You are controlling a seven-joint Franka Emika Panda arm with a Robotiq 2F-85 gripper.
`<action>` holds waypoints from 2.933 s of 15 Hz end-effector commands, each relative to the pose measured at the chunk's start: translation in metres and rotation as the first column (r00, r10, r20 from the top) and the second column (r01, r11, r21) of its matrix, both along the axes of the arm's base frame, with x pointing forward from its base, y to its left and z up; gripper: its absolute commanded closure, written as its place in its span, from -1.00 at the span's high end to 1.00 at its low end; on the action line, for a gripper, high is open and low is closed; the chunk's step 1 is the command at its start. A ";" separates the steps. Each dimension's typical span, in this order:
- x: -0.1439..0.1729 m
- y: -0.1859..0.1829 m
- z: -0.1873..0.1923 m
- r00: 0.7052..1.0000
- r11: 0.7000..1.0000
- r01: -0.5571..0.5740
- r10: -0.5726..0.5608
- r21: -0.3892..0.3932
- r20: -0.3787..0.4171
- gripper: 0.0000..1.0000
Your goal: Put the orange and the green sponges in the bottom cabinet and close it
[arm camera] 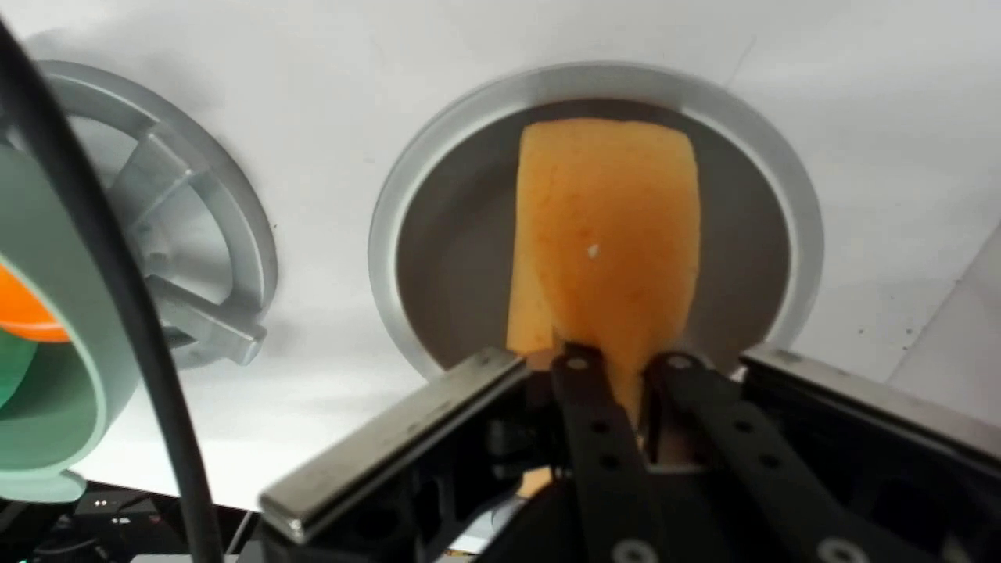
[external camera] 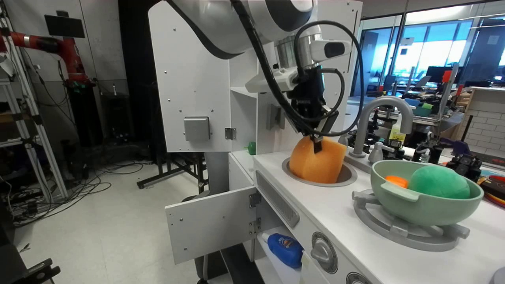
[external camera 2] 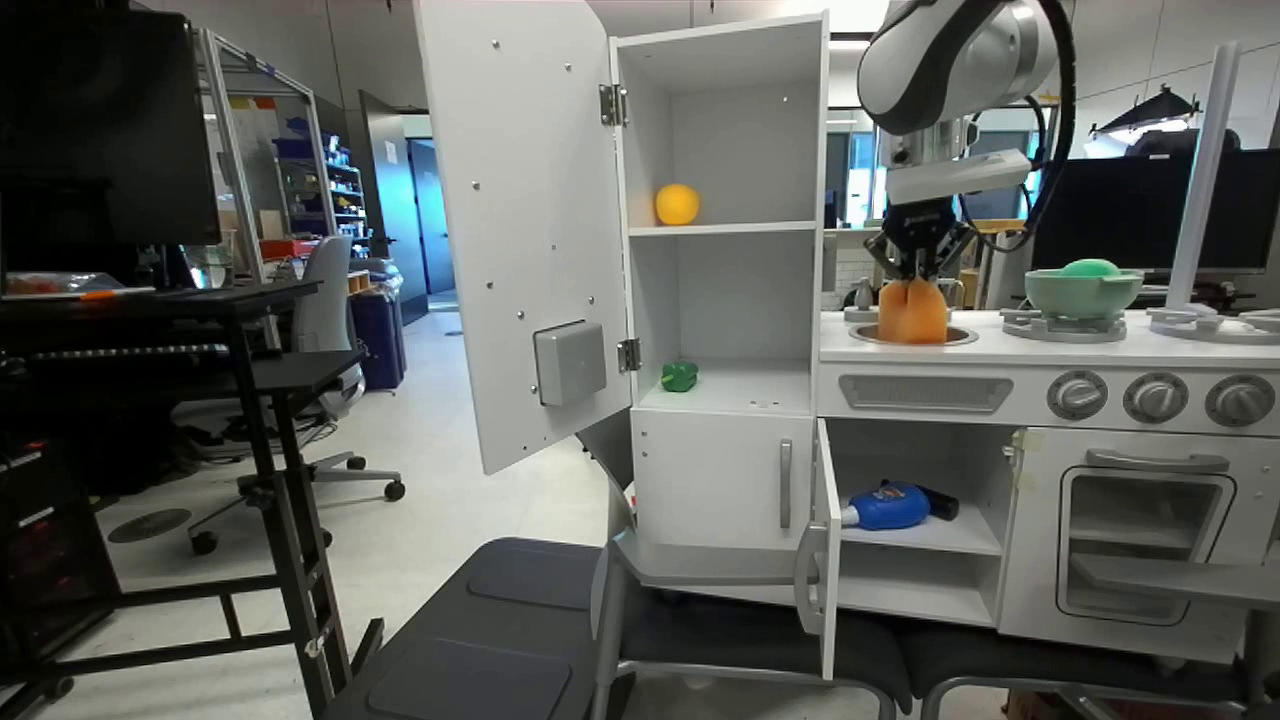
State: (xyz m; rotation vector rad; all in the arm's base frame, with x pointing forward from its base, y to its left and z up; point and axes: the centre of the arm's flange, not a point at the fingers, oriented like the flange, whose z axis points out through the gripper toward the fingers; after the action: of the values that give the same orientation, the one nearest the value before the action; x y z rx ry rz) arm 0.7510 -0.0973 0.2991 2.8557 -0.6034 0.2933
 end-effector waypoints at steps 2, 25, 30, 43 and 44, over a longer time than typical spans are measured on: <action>-0.059 0.002 0.062 0.998 0.997 -0.070 0.069 0.029 0.010 -0.95; -0.262 0.124 -0.023 0.872 0.883 -0.468 0.469 0.046 -0.143 -0.95; -0.255 0.131 -0.090 0.920 0.924 -0.383 0.380 -0.015 -0.099 -0.95; -0.174 0.156 -0.219 0.981 0.969 -0.179 0.189 -0.171 0.043 -0.95; -0.168 0.152 -0.231 0.982 0.971 -0.168 0.180 -0.172 0.056 -0.95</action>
State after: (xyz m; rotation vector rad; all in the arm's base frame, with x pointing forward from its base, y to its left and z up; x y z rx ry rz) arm 0.5622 0.0545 0.0928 2.7801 -0.2863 0.3635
